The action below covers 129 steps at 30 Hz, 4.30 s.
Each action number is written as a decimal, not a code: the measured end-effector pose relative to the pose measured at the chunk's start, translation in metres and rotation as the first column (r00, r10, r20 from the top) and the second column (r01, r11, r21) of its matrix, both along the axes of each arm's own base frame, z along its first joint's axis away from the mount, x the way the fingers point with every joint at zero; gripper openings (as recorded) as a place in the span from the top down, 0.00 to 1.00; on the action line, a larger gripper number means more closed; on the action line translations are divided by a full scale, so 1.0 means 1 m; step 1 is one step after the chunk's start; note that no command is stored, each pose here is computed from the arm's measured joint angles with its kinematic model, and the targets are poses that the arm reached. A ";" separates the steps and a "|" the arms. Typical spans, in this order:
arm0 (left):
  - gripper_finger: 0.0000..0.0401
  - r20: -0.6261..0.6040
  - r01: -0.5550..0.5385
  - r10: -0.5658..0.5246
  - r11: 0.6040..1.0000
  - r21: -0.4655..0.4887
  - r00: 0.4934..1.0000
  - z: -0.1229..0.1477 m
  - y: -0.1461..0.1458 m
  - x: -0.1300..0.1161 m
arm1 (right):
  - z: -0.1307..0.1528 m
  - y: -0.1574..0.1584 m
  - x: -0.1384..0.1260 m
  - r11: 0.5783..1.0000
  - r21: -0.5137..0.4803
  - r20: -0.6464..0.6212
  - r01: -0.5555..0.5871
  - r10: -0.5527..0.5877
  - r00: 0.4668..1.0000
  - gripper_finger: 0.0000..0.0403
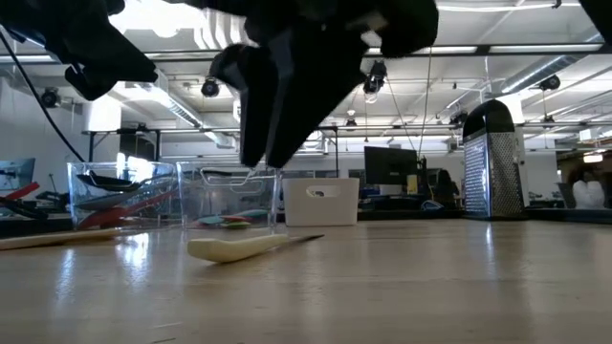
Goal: Pick & Place Kitchen Items
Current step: Put the yellow table knife into the white bin
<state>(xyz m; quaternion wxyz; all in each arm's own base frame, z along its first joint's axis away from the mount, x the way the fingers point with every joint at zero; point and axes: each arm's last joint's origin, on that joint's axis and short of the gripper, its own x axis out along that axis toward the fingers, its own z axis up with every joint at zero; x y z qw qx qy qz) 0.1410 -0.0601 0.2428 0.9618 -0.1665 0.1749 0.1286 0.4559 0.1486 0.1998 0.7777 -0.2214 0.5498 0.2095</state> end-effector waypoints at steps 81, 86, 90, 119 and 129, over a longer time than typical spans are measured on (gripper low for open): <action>0.80 -0.023 0.022 -0.021 0.999 0.034 1.000 -0.007 0.002 -0.003 | 0.103 -0.112 -0.010 0.819 0.361 0.037 0.446 -0.490 0.871 0.87; 0.80 -0.023 0.002 0.000 0.996 0.094 1.000 -0.007 0.003 -0.003 | 0.118 -0.167 -0.016 0.685 0.429 0.005 0.589 -0.654 0.757 0.87; 0.80 -0.026 -0.017 0.022 0.986 0.168 0.999 -0.007 0.004 -0.003 | 0.125 -0.212 -0.022 0.586 0.459 -0.001 0.668 -0.752 0.659 0.87; 0.80 -0.060 -0.055 0.096 0.872 0.487 0.994 -0.004 0.009 -0.004 | 0.147 -0.402 -0.061 0.115 0.767 0.119 0.632 -0.992 0.036 0.87; 0.80 -0.052 -0.067 0.106 0.868 0.492 0.993 -0.003 0.009 -0.004 | 0.098 -0.412 -0.061 0.061 0.743 0.109 0.666 -0.993 -0.031 0.87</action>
